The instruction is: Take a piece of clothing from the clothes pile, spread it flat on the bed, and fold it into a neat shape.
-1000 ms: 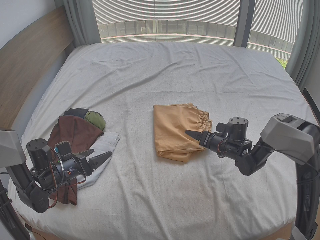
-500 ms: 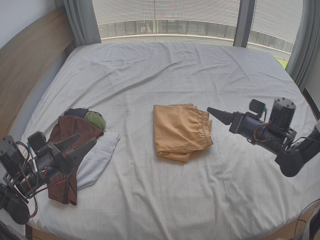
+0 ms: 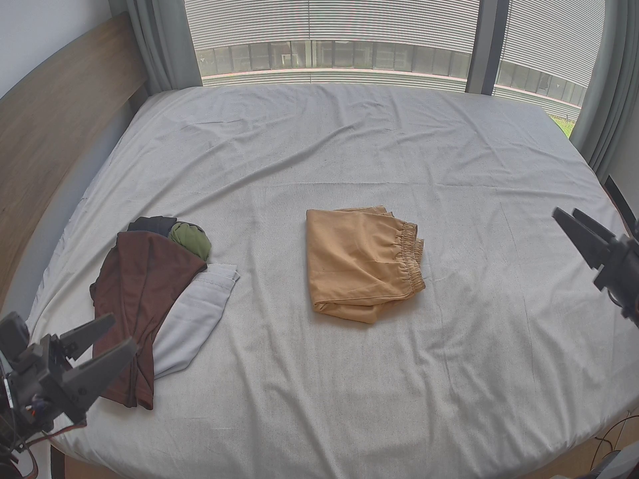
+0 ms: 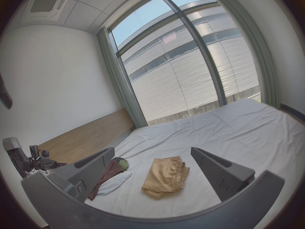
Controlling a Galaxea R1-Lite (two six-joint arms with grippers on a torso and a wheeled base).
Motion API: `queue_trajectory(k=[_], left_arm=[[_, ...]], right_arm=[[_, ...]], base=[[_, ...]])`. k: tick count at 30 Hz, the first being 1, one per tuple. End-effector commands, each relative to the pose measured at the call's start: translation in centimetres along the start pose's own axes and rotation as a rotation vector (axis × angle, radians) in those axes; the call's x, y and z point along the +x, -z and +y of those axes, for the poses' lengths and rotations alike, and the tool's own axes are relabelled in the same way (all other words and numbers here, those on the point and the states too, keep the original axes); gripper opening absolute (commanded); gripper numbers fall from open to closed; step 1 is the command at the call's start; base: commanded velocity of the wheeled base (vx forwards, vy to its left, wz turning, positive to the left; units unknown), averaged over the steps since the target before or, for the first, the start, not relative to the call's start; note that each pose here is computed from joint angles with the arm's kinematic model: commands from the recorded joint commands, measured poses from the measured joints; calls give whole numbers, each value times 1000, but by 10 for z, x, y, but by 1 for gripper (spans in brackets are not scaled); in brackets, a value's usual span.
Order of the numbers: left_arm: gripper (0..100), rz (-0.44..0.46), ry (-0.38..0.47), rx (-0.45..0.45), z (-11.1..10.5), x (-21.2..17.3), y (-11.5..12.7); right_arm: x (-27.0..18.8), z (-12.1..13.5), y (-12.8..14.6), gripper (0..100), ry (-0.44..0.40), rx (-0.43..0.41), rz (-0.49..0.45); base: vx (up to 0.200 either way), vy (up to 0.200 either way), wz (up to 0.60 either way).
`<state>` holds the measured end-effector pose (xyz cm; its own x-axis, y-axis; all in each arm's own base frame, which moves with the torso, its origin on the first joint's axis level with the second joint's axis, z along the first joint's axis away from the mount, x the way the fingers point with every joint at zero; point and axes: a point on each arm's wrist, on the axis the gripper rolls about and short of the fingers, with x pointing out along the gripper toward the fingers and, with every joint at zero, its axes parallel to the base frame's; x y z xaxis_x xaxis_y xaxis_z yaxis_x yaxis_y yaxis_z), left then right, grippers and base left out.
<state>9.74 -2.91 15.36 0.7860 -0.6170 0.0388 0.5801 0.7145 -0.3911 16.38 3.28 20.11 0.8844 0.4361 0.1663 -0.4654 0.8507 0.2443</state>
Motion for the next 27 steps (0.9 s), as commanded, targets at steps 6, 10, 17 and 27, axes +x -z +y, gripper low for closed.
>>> queue_trajectory(k=[6,10,17,27], left_arm=[[100,-108,-17,60,-33,-99,47],[100,-67,-53,94,-34,-112,61],[100,-60,-141,181,-28,-110,67],[100,-75,-455,282,-21,-108,79]], right_arm=[[-159,40,33,100,81,-133,-189],[-180,47,46,100,49,-136,-177],[-195,47,67,100,25,-120,-130],[-197,35,98,100,225,-32,38]], base=[[0,0,0],[0,0,0],[0,0,0],[0,0,0]])
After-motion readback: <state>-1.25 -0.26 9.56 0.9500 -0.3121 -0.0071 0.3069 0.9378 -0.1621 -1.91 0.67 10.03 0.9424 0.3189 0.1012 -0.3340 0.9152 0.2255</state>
